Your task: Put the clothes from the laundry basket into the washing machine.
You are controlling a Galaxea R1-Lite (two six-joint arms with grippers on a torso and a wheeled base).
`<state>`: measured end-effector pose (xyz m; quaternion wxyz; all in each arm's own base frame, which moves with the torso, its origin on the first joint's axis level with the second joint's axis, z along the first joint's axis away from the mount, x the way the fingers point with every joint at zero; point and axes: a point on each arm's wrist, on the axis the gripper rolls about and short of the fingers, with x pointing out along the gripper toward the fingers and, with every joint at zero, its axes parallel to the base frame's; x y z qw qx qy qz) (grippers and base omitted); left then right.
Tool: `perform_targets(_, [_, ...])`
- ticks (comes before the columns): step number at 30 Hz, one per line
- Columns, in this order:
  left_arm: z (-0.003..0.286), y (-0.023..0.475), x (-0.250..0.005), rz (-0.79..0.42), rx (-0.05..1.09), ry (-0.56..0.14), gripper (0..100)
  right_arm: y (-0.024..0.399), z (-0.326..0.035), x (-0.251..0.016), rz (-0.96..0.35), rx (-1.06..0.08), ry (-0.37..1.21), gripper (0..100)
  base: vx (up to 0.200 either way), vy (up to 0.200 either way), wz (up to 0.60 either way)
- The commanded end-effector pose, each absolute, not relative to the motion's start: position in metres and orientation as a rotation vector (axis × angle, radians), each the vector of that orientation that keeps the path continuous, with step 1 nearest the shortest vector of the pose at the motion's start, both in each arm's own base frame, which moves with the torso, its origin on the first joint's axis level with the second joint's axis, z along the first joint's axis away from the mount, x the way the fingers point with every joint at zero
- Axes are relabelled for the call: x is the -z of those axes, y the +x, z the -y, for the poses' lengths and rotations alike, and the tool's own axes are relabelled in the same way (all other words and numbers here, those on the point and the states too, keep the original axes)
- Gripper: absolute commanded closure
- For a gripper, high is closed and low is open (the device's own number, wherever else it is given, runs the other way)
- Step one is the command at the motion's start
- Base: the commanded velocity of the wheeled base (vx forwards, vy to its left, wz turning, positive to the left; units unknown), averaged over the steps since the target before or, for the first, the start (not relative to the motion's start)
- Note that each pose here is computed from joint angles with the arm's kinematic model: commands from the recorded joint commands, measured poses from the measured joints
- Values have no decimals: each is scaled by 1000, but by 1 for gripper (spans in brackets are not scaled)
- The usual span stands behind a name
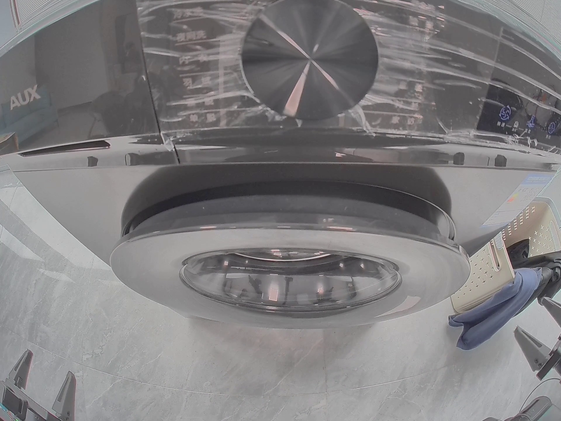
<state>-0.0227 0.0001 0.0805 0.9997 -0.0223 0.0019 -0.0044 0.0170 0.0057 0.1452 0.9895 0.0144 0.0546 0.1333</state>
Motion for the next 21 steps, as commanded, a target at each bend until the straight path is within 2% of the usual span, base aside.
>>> perform_targets(1, [0,-23,-76,-2,9,-43,0,65,-20,-144,-321,-470,29,0,0,0,0])
perform_targets(10, [0,-23,-76,-2,9,-43,0,89,-41,-156,-365,-623,-7,0,0,0,0])
perform_targets(21, [0,-23,-76,-2,9,-41,0,138,-61,-159,-330,-595,-4,0,0,0,0])
